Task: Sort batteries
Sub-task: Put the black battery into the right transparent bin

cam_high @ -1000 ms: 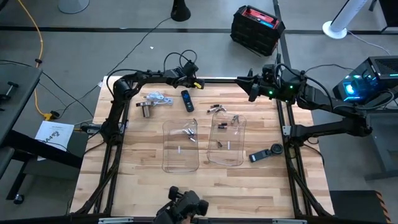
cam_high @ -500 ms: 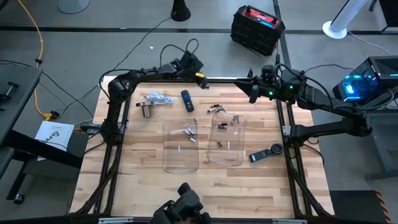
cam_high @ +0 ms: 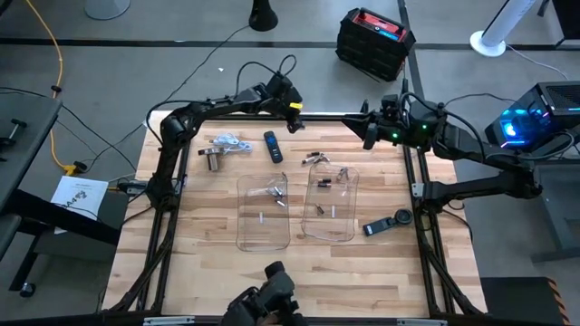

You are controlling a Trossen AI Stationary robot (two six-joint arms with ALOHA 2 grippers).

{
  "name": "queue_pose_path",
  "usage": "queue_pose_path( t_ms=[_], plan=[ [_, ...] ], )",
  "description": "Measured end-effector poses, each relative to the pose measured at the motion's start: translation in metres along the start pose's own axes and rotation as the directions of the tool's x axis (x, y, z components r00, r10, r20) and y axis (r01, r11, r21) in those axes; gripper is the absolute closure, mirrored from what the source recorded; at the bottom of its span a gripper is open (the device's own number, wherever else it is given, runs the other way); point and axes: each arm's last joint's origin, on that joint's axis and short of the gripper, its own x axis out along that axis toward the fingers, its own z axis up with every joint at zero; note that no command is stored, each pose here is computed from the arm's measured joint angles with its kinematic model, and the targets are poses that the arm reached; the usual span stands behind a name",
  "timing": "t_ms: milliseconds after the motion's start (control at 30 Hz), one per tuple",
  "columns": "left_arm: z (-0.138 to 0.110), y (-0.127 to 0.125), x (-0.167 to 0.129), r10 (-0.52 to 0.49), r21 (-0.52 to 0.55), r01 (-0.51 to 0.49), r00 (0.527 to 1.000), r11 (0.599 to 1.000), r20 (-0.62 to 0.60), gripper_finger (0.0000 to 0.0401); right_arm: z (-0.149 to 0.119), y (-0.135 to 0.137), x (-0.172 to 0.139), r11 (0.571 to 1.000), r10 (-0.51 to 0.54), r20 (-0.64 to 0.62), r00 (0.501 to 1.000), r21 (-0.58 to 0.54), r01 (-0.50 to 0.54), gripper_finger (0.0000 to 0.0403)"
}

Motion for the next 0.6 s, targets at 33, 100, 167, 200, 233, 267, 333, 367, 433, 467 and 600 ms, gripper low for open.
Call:
queue_pose_path(
  t_ms=[33,100,167,200,233,267,333,367,433,467,600],
  plan=[
    [-0.002,0.002,0.003,-0.017,0.0,0.017,1.0,1.0,-0.01,0.0251,0.0,0.0,0.0,1.0,0.0,0.0,1.0,0.0,0.0,0.0277],
    [-0.013,0.006,0.014,-0.081,-0.024,0.08,0.996,0.997,-0.048,0.0238,0.0,0.0,0.0,1.0,-0.001,0.0,1.0,0.002,0.001,0.0277],
    [-0.017,0.01,0.024,-0.159,-0.071,0.156,0.986,0.985,-0.041,0.0235,0.0,0.0,0.0,1.0,-0.001,-0.001,1.0,0.007,0.001,0.0277],
    [-0.016,0.011,0.025,-0.204,-0.09,0.201,0.979,0.975,-0.025,0.0236,0.0,0.0,0.0,1.0,-0.002,-0.002,1.0,0.007,0.002,0.0277],
    [-0.017,0.013,0.028,-0.241,-0.098,0.238,0.97,0.966,-0.013,0.0238,-0.001,0.0,0.0,1.0,-0.005,-0.005,1.0,0.011,0.005,0.0277],
    [-0.018,0.015,0.031,-0.261,-0.101,0.259,0.965,0.961,-0.007,0.024,-0.001,-0.001,0.0,1.0,-0.007,-0.009,1.0,0.018,0.007,0.0277],
    [-0.024,0.017,0.038,-0.254,-0.123,0.249,0.967,0.961,-0.026,0.0245,-0.002,-0.001,0.0,0.999,-0.013,-0.016,1.0,0.03,0.013,0.0277],
    [-0.028,0.018,0.042,-0.254,-0.132,0.248,0.966,0.96,-0.036,0.0247,-0.002,-0.001,0.0,0.999,-0.015,-0.02,1.0,0.029,0.016,0.0277],
    [-0.031,0.021,0.045,-0.261,-0.151,0.251,0.964,0.956,-0.049,0.0249,-0.003,-0.002,0.0,0.999,-0.019,-0.026,0.999,0.028,0.02,0.0277],
    [-0.03,0.023,0.044,-0.248,-0.145,0.239,0.968,0.96,-0.044,0.0249,-0.003,-0.002,0.0,0.999,-0.021,-0.028,0.999,0.028,0.021,0.0277],
    [-0.028,0.024,0.043,-0.082,-0.064,0.076,0.993,0.995,-0.088,0.025,-0.003,-0.002,0.0,0.999,-0.027,-0.033,0.999,0.026,0.027,0.0277]
  ],
)
